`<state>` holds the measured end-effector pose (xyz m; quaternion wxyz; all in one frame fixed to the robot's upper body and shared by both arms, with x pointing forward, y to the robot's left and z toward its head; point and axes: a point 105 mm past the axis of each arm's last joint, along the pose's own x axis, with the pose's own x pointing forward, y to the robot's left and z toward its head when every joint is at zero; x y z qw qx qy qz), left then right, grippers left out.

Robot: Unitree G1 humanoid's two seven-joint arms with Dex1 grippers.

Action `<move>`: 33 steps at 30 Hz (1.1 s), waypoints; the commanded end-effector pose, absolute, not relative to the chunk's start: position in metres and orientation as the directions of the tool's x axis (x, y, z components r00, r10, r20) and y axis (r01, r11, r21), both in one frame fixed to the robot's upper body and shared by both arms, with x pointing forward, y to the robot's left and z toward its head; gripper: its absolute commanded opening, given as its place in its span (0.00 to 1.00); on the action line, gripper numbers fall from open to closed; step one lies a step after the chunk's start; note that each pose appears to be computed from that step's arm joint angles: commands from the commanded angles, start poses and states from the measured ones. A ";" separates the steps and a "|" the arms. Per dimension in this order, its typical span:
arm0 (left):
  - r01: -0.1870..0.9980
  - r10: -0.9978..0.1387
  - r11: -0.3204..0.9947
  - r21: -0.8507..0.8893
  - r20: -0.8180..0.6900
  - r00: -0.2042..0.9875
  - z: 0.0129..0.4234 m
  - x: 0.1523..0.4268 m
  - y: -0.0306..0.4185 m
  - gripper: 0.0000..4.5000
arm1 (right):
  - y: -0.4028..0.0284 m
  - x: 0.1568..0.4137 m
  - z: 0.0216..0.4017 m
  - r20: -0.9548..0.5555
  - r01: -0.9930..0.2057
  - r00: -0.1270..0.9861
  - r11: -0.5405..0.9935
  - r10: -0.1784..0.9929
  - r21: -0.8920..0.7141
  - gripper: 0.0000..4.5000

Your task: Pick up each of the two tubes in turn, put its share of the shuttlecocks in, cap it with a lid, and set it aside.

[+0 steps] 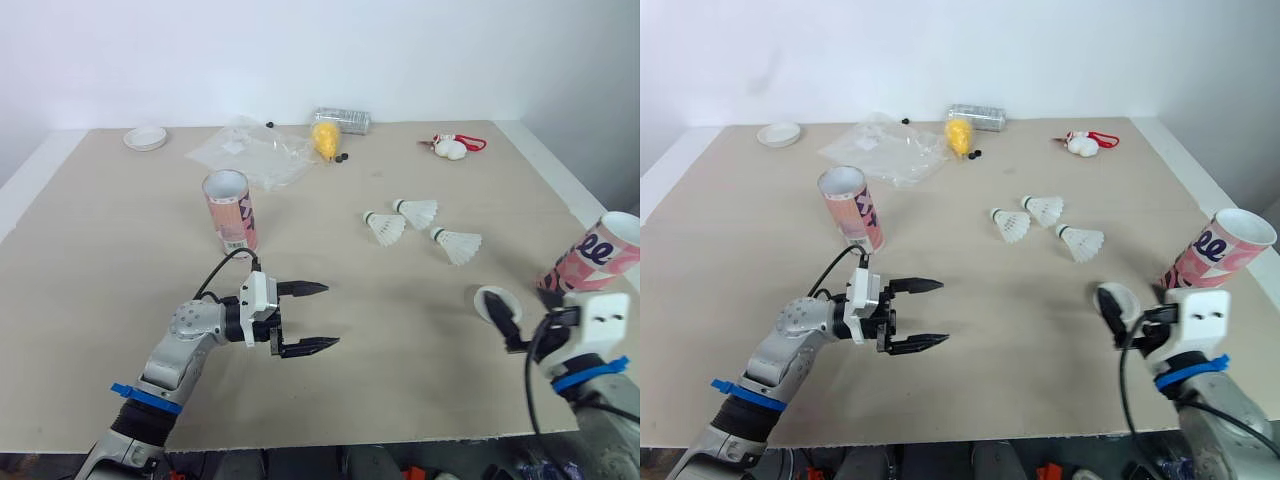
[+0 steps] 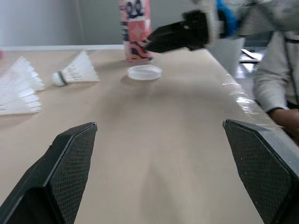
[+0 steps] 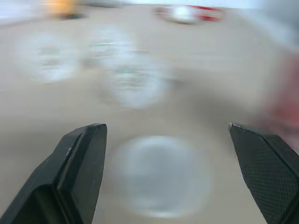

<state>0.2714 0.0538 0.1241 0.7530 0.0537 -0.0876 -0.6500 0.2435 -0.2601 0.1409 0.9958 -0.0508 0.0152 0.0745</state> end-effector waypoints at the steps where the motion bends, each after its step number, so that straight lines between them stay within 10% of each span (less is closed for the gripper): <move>1: 0.955 -0.982 0.188 0.231 0.080 0.174 0.132 0.274 0.058 1.00 | -0.237 0.247 0.160 0.026 -0.280 0.957 0.947 0.288 -0.156 0.99; 12: 0.814 -0.849 0.525 0.249 0.080 0.523 0.126 0.294 0.088 1.00 | -0.148 0.277 0.167 -0.042 -0.864 0.440 0.410 0.897 -0.293 0.99; 20: 0.566 -0.588 0.801 0.196 0.078 0.805 0.120 0.307 0.127 1.00 | -0.118 0.306 0.157 -0.115 -0.945 0.202 0.163 0.973 -0.285 0.99; 33: 0.265 -0.272 0.960 0.086 0.078 0.959 0.119 0.322 0.172 1.00 | -0.091 0.339 0.161 -0.049 -0.930 0.221 0.195 0.974 -0.311 0.99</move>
